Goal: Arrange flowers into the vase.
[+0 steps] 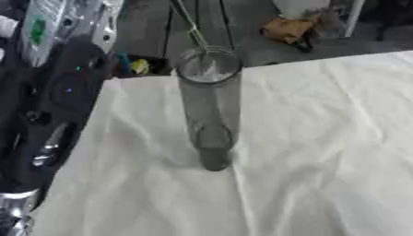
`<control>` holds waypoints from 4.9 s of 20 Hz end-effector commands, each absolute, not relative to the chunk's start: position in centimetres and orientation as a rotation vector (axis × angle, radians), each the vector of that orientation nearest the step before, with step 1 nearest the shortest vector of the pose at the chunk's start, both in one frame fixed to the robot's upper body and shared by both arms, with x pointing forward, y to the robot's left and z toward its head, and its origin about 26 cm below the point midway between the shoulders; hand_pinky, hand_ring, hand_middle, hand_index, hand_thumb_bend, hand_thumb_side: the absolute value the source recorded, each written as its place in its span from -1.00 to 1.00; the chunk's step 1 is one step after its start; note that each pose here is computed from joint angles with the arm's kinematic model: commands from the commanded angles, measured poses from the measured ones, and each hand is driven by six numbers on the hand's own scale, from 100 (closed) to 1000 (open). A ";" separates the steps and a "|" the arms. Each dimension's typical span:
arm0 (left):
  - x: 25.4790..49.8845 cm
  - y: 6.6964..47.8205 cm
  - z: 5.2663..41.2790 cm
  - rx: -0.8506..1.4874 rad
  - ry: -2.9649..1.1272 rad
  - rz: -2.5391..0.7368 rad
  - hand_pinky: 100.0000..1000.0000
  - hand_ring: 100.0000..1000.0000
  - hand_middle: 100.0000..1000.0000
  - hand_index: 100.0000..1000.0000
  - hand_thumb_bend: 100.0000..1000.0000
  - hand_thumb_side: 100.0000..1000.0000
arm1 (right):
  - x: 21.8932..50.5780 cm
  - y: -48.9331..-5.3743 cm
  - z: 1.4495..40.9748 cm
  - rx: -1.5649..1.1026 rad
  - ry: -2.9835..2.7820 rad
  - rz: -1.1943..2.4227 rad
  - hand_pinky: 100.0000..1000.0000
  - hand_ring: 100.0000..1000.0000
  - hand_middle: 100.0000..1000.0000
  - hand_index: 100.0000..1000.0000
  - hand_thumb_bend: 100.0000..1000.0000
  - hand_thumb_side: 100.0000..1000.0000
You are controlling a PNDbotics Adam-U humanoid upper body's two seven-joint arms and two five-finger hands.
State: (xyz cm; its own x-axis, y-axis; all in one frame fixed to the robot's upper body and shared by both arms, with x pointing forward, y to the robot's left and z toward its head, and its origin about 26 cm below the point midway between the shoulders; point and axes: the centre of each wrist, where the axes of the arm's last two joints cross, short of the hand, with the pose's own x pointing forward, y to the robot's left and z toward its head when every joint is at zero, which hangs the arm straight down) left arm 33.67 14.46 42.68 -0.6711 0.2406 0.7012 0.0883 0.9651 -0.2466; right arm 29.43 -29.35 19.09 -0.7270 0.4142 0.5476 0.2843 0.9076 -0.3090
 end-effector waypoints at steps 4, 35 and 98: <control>33.2 14.2 42.9 -0.215 -2.345 0.221 -1.00 -1.00 -1.00 -1.00 -0.97 0.00 | 29.3 -29.3 20.0 -0.504 -2.464 0.276 0.05 0.22 0.14 0.60 -1.00 1.00; 36.1 13.3 40.0 -0.234 -2.355 -0.010 -1.00 -1.00 -1.00 -1.00 -1.00 0.08 | 29.4 -29.1 20.3 -0.503 -2.475 0.279 0.05 0.21 0.14 0.60 -1.00 1.00; 40.2 17.1 36.3 0.805 -2.202 -0.524 -0.20 -0.08 -0.01 -0.01 -1.00 0.42 | 29.3 -29.4 19.9 -0.517 -2.448 0.265 0.05 0.21 0.13 0.60 -1.00 0.98</control>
State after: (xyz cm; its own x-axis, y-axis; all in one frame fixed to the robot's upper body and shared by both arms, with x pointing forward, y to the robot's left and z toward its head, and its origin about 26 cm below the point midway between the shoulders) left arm 40.77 16.48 35.05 -0.5363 -0.6564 0.5305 -0.3587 0.7462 0.5608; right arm 29.52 -29.23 19.13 -0.7217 0.4133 0.5553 0.2916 0.9090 -0.2976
